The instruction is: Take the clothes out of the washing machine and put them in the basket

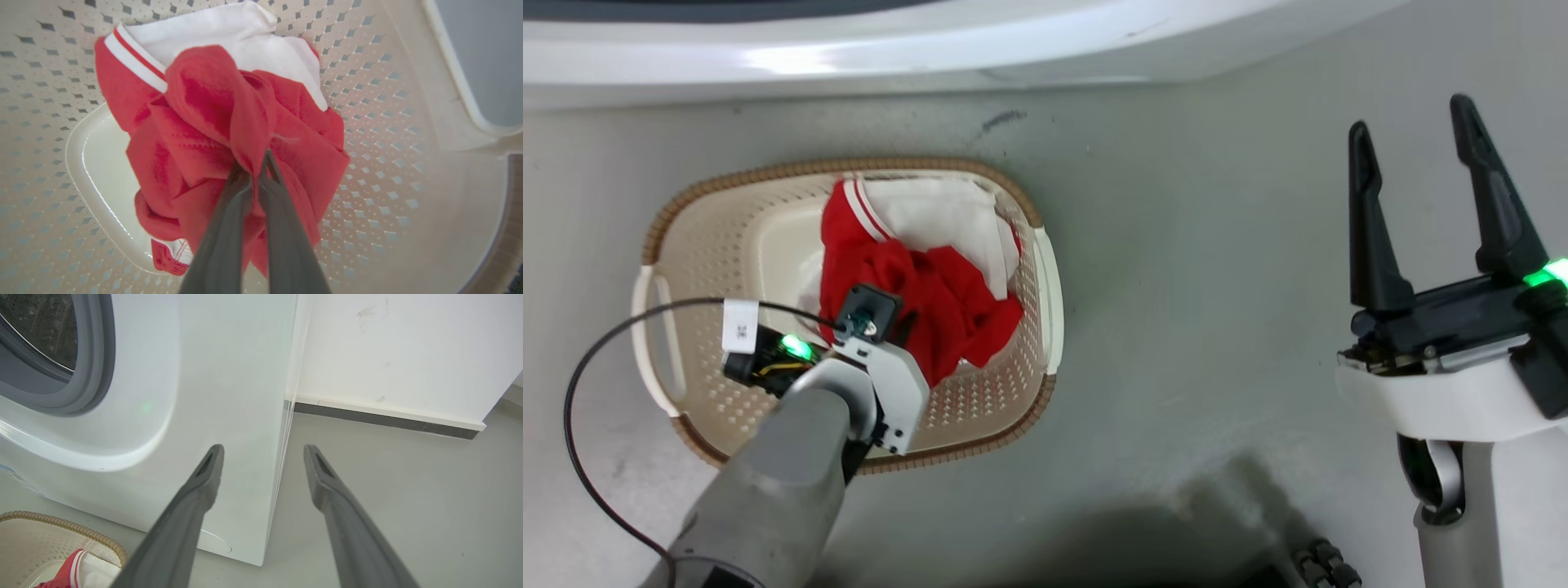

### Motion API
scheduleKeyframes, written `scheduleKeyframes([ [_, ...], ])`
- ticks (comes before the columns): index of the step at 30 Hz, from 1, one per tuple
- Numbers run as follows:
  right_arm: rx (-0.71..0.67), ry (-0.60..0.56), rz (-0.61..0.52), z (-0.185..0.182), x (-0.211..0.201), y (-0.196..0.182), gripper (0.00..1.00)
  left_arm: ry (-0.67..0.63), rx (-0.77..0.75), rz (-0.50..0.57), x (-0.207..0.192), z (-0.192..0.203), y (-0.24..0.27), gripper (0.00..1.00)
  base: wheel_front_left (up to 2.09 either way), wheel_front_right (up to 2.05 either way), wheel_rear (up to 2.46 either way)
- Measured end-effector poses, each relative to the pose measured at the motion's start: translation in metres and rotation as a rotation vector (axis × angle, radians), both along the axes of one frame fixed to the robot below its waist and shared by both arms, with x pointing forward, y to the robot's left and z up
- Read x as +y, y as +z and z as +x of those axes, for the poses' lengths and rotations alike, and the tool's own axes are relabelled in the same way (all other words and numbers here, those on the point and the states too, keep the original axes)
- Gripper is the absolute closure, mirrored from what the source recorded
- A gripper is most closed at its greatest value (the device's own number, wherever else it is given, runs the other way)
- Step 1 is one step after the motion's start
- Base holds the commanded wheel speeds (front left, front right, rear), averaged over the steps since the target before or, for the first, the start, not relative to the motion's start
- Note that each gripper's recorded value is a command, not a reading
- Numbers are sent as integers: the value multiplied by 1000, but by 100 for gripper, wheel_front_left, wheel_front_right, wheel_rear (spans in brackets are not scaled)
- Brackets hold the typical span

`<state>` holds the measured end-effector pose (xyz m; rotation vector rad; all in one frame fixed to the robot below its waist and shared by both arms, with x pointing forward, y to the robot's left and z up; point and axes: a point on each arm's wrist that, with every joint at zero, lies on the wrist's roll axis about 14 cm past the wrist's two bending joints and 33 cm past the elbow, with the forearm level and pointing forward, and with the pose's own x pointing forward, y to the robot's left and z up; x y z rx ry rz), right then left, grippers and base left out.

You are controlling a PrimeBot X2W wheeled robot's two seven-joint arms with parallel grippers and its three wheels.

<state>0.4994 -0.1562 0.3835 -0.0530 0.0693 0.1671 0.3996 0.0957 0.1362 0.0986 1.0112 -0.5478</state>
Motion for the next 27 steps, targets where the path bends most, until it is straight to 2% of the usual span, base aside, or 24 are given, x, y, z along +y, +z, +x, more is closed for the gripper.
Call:
scheduleKeyframes([
  [10,55,-22,-7,4,-10,-32,0,-48,123,63,7,-14,-43,100,0,0,0],
  [11,55,-24,-8,4,-11,-32,0,-45,123,62,7,-14,-43,95,0,0,0],
  [12,55,-26,-8,4,-11,-31,0,-42,117,59,6,-12,-42,19,0,0,0],
  [13,52,-26,-7,4,-11,-30,0,-47,105,57,6,-11,-40,0,0,0,0],
  [21,8,-12,7,4,-5,-5,0,-14,29,39,9,1,-11,0,0,0,0],
  [27,-1,-20,13,-9,-5,14,0,128,-125,-29,5,36,37,0,0,0,0],
])
